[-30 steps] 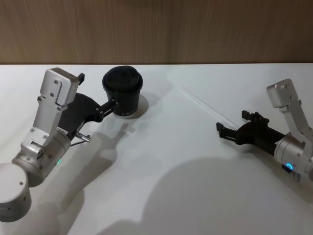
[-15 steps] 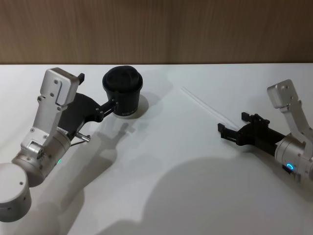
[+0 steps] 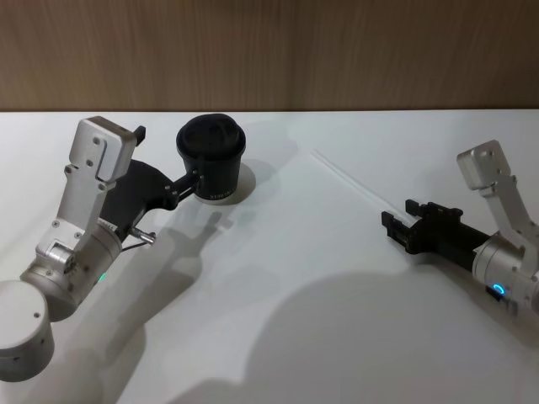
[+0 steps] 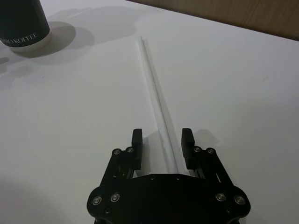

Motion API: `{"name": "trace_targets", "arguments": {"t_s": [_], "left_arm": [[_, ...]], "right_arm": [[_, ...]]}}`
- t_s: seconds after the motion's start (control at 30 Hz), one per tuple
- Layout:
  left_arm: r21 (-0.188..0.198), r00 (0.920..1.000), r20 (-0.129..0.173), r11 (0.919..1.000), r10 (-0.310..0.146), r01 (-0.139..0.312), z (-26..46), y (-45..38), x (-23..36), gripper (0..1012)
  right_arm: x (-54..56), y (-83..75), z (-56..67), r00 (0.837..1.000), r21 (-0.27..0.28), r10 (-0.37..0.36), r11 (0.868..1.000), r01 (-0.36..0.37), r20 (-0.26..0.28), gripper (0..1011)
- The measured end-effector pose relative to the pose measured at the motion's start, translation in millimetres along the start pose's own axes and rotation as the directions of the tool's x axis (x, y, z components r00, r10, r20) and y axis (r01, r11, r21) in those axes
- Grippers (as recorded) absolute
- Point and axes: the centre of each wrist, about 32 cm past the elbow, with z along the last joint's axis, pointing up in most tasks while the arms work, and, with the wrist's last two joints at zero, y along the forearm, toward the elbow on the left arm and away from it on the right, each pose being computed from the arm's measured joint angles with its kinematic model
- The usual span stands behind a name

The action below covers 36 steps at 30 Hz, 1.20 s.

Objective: Pick up the straw with one hand, pass it to the other hand, and insert it into the cup.

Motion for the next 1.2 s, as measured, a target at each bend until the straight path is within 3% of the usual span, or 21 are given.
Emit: {"name": "trace_targets", "arguments": {"t_s": [0.43,0.87,1.07,1.2], "left_arm": [[0.000,1.0000,0.000,1.0000,0.000,0.000,0.0,0.0,0.0,1003],[0.000,1.0000,0.000,1.0000,0.000,0.000,0.0,0.0,0.0,1003],[0.000,1.0000,0.000,1.0000,0.000,0.000,0.0,0.0,0.0,1003],[0.000,1.0000,0.000,1.0000,0.000,0.000,0.0,0.0,0.0,1003]], "right_arm": [[-0.9,1.2,-2.3,1.000,-0.007,0.011,1.000,-0.011,-0.002,115],[-0.8,1.6,-3.4,1.000,-0.001,0.009,1.000,-0.009,-0.009,16],[-0.6,-0.6,-4.4,1.000,0.039,0.000,0.999,0.000,-0.012,3],[-0.7,-4.0,-1.2,1.000,0.096,-0.001,0.995,0.003,-0.013,3]]}}
